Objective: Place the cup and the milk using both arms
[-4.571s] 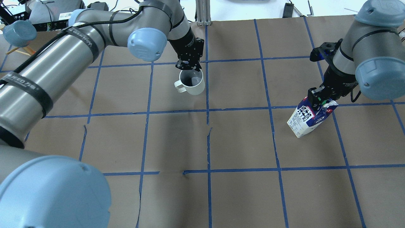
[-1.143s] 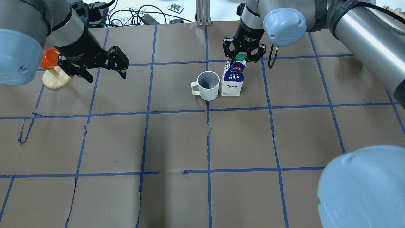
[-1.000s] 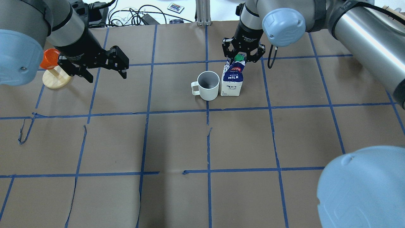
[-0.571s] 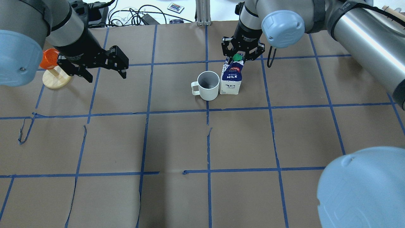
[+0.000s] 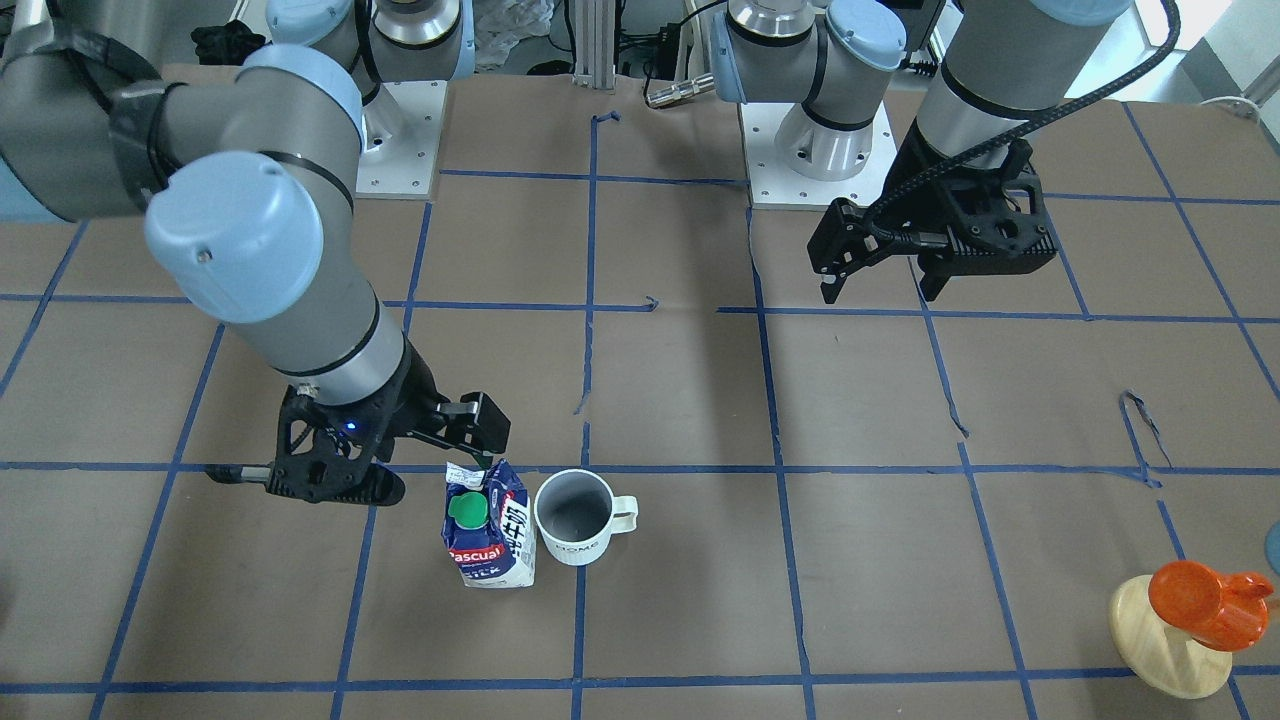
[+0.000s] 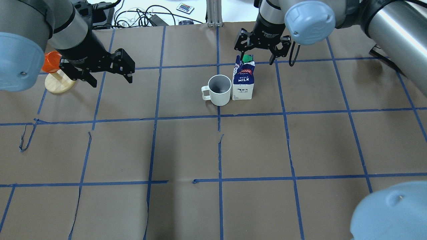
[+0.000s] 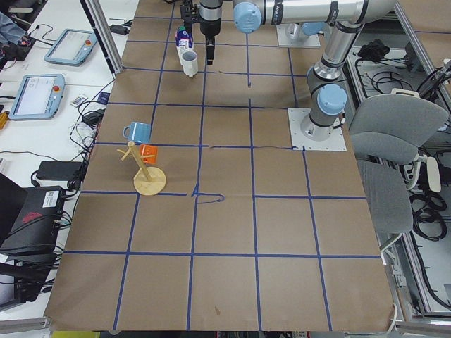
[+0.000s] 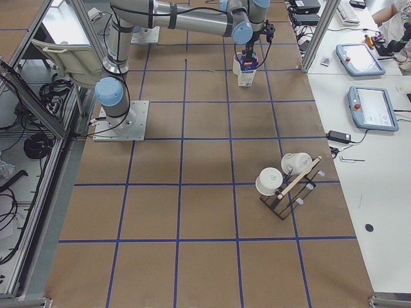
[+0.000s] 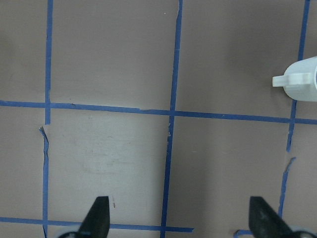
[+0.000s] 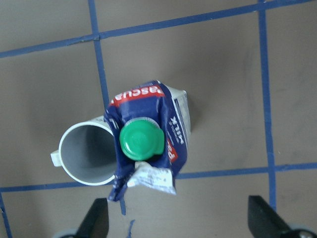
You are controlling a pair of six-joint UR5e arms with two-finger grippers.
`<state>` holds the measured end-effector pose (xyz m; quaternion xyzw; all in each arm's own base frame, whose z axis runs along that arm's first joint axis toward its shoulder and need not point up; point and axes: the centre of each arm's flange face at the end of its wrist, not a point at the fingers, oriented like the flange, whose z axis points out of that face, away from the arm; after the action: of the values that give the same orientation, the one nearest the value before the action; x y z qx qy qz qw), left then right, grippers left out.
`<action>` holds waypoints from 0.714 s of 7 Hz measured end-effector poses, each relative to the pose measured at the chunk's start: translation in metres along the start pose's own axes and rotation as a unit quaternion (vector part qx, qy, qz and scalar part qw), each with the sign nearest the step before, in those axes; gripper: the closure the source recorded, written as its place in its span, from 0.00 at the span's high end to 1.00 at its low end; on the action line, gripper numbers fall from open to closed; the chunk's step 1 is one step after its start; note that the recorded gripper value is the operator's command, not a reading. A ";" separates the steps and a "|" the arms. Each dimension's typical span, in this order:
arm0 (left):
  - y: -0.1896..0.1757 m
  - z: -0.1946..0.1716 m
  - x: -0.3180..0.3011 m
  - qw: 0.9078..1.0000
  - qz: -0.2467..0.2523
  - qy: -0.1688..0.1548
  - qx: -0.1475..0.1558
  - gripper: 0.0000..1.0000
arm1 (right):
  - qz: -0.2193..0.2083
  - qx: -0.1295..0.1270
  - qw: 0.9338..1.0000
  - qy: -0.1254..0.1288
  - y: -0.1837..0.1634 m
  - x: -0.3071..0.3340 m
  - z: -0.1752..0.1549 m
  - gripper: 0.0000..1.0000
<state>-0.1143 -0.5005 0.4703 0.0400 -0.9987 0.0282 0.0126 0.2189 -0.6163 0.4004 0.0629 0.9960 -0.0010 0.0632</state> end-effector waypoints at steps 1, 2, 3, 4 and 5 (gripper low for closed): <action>0.000 0.000 0.000 1.000 0.000 0.001 0.000 1.00 | 0.003 -0.002 1.000 0.014 0.016 0.007 -0.025 1.00; 0.000 0.000 0.000 1.000 0.000 0.001 0.000 1.00 | 0.005 -0.006 1.000 0.023 0.030 0.015 -0.046 1.00; 0.001 0.000 0.001 1.000 0.000 0.001 0.000 1.00 | -0.005 -0.010 0.999 0.034 0.042 0.026 -0.065 1.00; 0.001 0.001 0.001 1.000 0.000 0.001 0.001 1.00 | -0.025 -0.018 0.998 0.046 0.051 0.039 -0.079 1.00; 0.001 0.001 0.001 1.000 0.001 0.001 0.001 1.00 | -0.039 -0.027 0.997 0.053 0.057 0.051 -0.087 1.00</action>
<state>-0.1150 -0.4997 0.4694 0.0395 -0.9987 0.0296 0.0130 0.1647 -0.5526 0.4802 0.0226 0.9993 0.0269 0.0119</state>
